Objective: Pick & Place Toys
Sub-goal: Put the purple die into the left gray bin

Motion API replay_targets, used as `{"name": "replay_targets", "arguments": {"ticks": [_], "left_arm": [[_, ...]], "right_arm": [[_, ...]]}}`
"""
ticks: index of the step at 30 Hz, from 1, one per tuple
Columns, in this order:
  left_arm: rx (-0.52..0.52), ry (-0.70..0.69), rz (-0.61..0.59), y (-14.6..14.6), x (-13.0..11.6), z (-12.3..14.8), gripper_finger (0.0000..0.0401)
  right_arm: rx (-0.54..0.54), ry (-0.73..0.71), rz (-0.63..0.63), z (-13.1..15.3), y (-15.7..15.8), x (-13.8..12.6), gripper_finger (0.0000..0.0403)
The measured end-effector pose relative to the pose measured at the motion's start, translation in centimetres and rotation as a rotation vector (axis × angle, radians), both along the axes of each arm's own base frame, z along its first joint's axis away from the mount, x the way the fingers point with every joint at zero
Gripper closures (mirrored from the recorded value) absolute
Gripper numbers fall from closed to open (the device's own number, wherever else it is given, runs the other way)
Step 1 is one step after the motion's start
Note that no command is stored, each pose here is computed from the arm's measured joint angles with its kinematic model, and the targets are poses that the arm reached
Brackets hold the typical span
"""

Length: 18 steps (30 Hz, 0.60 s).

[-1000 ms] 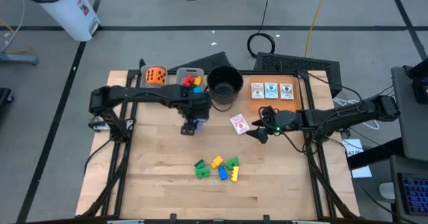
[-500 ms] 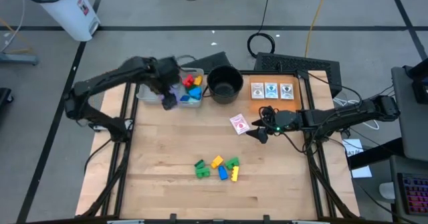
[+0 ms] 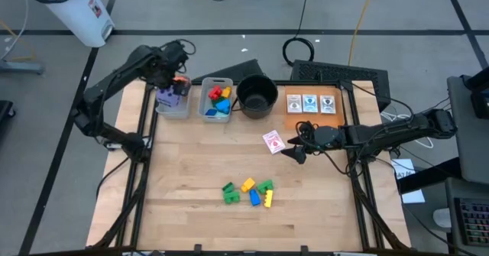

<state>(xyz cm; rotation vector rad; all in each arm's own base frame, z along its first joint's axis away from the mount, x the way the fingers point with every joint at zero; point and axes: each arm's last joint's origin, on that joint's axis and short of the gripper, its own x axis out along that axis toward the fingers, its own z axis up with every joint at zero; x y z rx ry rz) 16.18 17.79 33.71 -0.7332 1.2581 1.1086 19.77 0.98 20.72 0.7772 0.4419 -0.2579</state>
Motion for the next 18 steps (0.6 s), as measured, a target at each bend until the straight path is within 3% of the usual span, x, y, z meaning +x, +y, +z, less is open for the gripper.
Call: {"name": "replay_targets", "arguments": {"ticks": [7,18], "left_arm": [[0.029,-0.04,0.132,1.4,-0.3,-0.4,0.0119],[-0.023,0.02,0.236,1.1,-0.4,-4.5,0.0119]], "right_arm": [[0.01,0.001,0.016,0.0,0.1,0.0,0.0028],[0.009,0.001,0.016,0.0,0.1,0.0,0.0028]]}}
